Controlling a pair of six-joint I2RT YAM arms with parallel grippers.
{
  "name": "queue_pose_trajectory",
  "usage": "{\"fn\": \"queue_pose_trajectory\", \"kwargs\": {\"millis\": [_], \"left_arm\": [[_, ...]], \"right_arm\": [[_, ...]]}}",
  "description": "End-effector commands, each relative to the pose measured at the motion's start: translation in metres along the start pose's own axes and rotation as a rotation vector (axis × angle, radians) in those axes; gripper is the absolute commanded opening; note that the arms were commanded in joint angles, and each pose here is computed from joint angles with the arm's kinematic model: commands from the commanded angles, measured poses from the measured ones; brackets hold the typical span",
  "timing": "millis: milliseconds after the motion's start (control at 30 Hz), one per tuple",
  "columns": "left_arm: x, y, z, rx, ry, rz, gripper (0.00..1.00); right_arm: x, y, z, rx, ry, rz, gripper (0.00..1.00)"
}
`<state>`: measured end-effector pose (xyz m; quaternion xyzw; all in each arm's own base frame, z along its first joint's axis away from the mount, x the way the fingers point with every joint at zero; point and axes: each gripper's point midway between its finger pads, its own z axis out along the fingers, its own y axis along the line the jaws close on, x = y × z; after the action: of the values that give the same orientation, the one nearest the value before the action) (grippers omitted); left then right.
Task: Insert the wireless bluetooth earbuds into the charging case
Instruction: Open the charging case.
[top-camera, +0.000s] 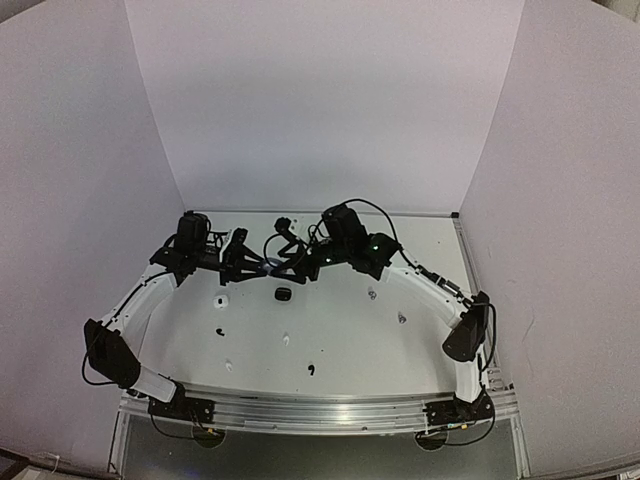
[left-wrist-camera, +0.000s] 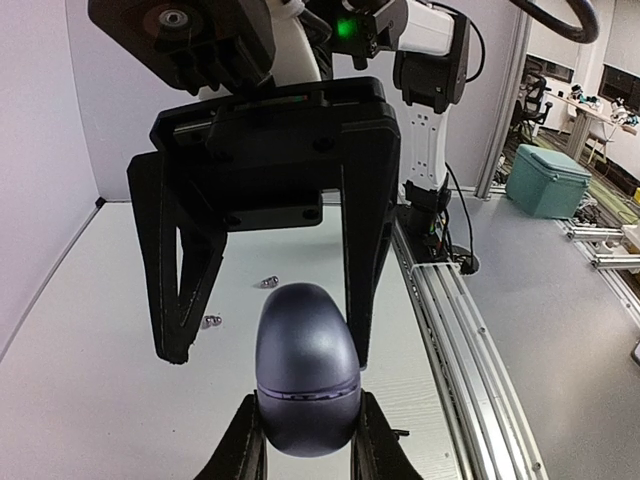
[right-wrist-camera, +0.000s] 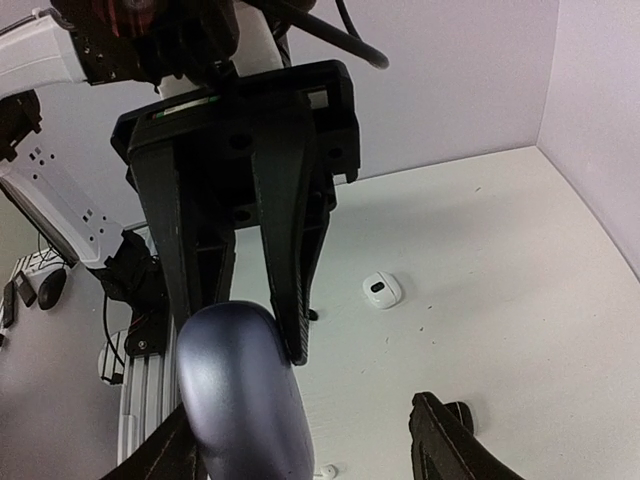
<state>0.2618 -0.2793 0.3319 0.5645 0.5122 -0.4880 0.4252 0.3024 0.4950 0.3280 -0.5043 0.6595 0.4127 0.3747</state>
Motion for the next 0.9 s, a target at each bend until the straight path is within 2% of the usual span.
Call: {"fn": "queue_pose_trajectory", "kwargs": {"millis": [0, 400, 700, 867], "left_arm": [[-0.015, -0.019, -0.003, 0.071, -0.03, 0.017, 0.0], [-0.015, -0.02, -0.003, 0.071, -0.032, 0.021, 0.0], [-0.017, -0.014, -0.003, 0.052, -0.048, 0.003, 0.0], [-0.023, -0.005, -0.005, 0.009, -0.079, -0.02, 0.0]], "right_arm": [[-0.027, -0.041, -0.032, 0.127, -0.095, 0.014, 0.63], [-0.024, -0.056, -0.031, 0.177, -0.097, 0.042, 0.58], [-0.015, -0.047, -0.02, 0.089, -0.083, 0.071, 0.55], [-0.006, -0.041, -0.015, 0.044, -0.066, 0.084, 0.49]]}}
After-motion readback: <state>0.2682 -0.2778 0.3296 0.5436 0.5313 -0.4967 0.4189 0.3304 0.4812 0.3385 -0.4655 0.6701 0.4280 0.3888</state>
